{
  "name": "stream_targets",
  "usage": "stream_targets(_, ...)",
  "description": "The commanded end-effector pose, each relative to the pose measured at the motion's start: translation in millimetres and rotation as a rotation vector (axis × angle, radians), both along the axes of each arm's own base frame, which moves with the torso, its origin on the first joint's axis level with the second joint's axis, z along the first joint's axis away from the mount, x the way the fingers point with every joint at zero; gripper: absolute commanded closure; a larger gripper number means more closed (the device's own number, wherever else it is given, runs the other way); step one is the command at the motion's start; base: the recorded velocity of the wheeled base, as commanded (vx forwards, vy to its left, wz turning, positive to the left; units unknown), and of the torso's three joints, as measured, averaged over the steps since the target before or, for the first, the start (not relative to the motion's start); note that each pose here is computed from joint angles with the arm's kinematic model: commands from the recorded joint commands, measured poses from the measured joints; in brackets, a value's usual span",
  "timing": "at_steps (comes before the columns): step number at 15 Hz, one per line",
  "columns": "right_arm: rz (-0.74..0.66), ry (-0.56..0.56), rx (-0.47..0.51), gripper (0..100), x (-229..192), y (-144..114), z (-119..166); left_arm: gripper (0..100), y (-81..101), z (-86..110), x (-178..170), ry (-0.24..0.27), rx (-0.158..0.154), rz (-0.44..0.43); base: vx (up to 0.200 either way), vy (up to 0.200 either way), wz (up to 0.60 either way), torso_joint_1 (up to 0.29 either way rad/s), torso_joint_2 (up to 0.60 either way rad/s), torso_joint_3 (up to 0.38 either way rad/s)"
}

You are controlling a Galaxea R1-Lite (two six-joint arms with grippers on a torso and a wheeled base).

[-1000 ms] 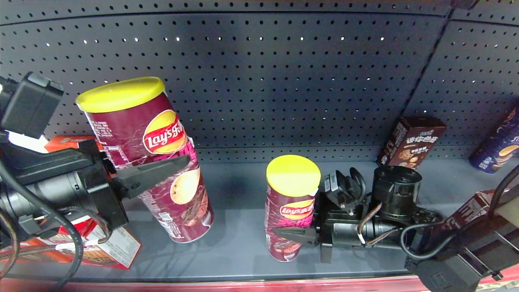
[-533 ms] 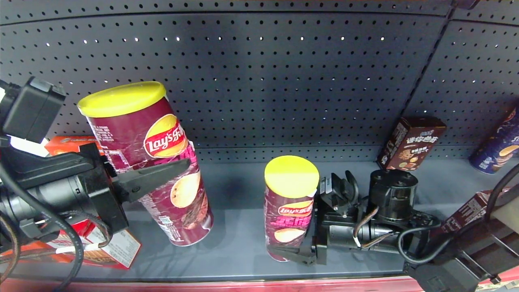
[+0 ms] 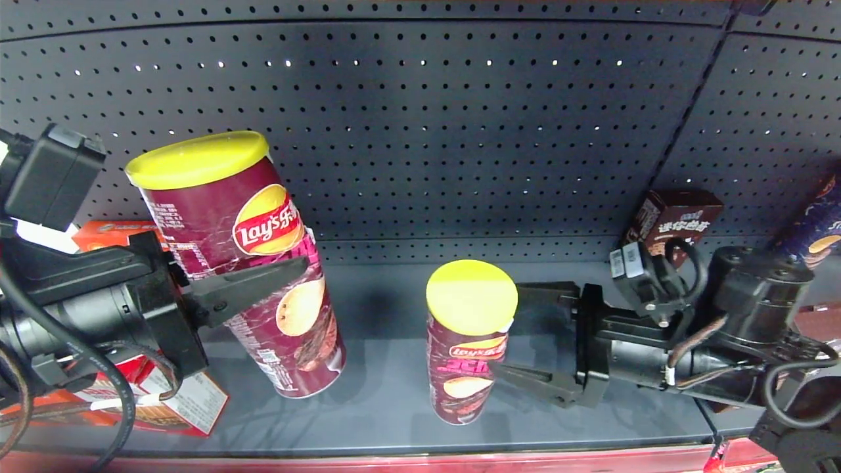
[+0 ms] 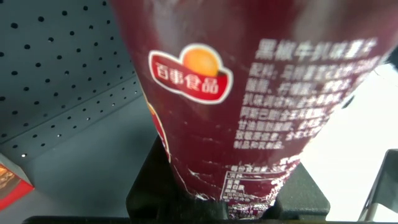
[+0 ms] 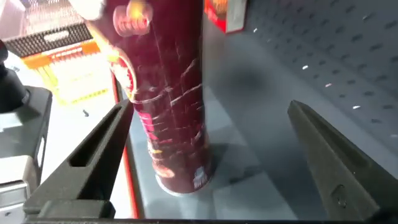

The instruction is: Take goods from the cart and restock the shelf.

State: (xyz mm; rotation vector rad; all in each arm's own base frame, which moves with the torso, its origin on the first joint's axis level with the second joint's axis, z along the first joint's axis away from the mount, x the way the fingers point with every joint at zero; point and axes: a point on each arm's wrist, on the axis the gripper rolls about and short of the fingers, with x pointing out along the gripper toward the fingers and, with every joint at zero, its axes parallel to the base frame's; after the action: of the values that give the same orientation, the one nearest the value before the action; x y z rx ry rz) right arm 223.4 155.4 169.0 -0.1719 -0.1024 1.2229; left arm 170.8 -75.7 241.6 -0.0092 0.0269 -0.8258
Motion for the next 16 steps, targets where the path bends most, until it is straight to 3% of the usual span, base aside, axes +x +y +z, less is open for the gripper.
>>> stream_targets(1, -0.025, -0.053, 0.057, 0, -31, -26, 25, 100, -0.1, -0.6, 0, 0.002, 0.000, -0.001, 0.000, 0.000, 0.00, 0.000, 0.00, 0.000)
stream_targets(3, -0.059, -0.082, 0.114, 0, -53, -45, 41, 100, -0.4, 0.3, 0, -0.001, -0.001, -0.002, 0.000, 0.000, 0.00, 0.000, 0.00, 0.000)
stream_targets(5, -0.190, -0.147, 0.155, 0, -74, -73, 54, 100, 1.2, 1.3, -2, -0.006, -0.003, 0.004, 0.000, 0.000, 0.00, 0.000, 0.00, 0.000)
stream_targets(8, -0.413, -0.148, 0.177, 0, -119, -104, 59, 100, 4.2, -1.0, -11, -0.011, -0.005, 0.002, 0.000, 0.000, 0.00, 0.000, 0.00, 0.000)
stream_targets(13, -0.772, -0.044, 0.144, 0, -189, -140, 7, 100, 4.8, 1.6, -13, -0.023, -0.008, 0.002, 0.000, 0.000, 0.00, 0.000, 0.00, 0.000)
stream_targets(15, -1.025, 0.018, 0.090, 0, -216, -156, -28, 100, 4.8, 2.1, -13, -0.025, -0.009, 0.001, 0.000, 0.000, 0.00, 0.000, 0.00, 0.000)
stream_targets(16, -1.048, 0.028, 0.086, 0, -227, -160, -39, 100, 4.5, 1.8, -13, -0.026, -0.008, -0.002, 0.000, 0.000, 0.00, 0.000, 0.00, 0.000)
